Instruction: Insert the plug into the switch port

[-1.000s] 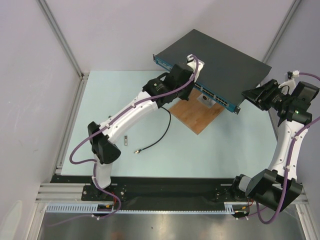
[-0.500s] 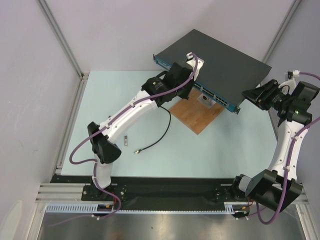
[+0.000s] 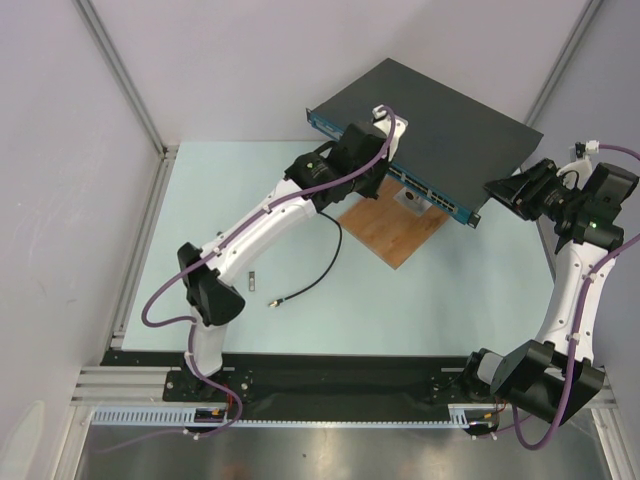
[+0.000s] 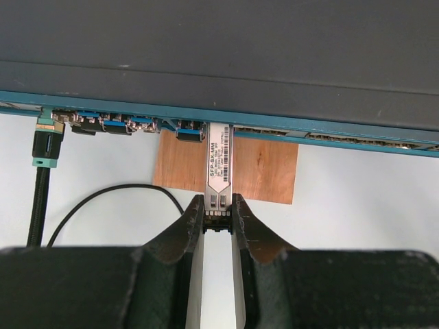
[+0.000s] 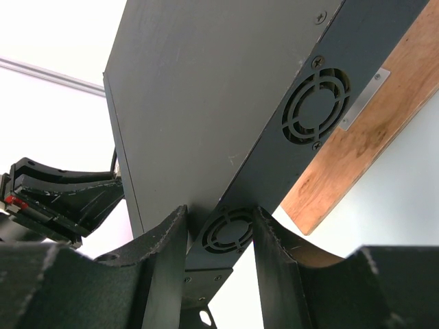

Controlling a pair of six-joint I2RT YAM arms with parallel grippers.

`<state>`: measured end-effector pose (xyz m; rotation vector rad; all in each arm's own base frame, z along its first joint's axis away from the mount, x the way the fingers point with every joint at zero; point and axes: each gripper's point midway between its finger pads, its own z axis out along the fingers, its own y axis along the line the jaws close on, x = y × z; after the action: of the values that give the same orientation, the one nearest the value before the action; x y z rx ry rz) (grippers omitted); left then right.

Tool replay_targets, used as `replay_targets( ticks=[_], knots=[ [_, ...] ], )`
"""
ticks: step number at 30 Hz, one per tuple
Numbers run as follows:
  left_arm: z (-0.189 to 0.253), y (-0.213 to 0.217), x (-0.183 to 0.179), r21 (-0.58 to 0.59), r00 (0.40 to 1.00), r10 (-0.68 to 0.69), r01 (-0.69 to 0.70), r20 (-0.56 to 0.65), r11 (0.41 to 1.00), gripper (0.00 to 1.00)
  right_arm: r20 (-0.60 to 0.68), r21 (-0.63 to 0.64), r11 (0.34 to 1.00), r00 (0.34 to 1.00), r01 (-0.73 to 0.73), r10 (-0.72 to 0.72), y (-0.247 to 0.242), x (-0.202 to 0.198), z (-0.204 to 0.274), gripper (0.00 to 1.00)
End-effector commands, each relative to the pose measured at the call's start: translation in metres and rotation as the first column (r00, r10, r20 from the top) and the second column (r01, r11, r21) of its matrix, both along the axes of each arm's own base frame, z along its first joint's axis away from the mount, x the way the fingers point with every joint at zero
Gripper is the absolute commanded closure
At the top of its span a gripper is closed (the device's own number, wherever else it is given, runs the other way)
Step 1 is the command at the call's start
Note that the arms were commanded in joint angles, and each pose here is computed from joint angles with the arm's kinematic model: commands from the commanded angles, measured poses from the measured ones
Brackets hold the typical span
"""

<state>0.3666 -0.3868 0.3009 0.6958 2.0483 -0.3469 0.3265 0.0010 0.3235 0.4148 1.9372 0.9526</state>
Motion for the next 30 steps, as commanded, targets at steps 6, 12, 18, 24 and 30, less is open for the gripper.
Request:
replay_targets(
  ticks=[6, 12, 18, 24, 30],
  knots=[
    [0.012, -0.013, 0.012, -0.078, 1.0, 0.002, 0.0, 0.026, 0.997, 0.99, 0.027, 0.027, 0.987, 0.987, -0.158, 0.157, 0.035, -0.006, 0.002, 0.76],
    [0.026, -0.013, 0.021, -0.129, 0.999, 0.009, -0.004, 0.041, 0.992, 1.0, 0.025, 0.026, 0.987, 0.987, -0.159, 0.159, 0.035, -0.007, 0.0, 0.77],
    [0.037, -0.019, 0.023, -0.181, 0.999, -0.008, 0.016, 0.049, 0.983, 1.0, 0.025, 0.025, 0.987, 0.987, -0.161, 0.16, 0.036, -0.007, 0.0, 0.77],
    [0.043, -0.022, 0.027, -0.198, 0.998, -0.006, 0.019, 0.066, 0.98, 1.0, 0.025, 0.021, 0.987, 0.987, -0.162, 0.161, 0.036, -0.007, -0.001, 0.78],
    [0.04, -0.013, 0.029, -0.15, 0.997, 0.014, -0.001, 0.082, 0.989, 1.0, 0.026, 0.016, 0.987, 0.987, -0.162, 0.161, 0.036, -0.007, 0.0, 0.78]
  ],
)
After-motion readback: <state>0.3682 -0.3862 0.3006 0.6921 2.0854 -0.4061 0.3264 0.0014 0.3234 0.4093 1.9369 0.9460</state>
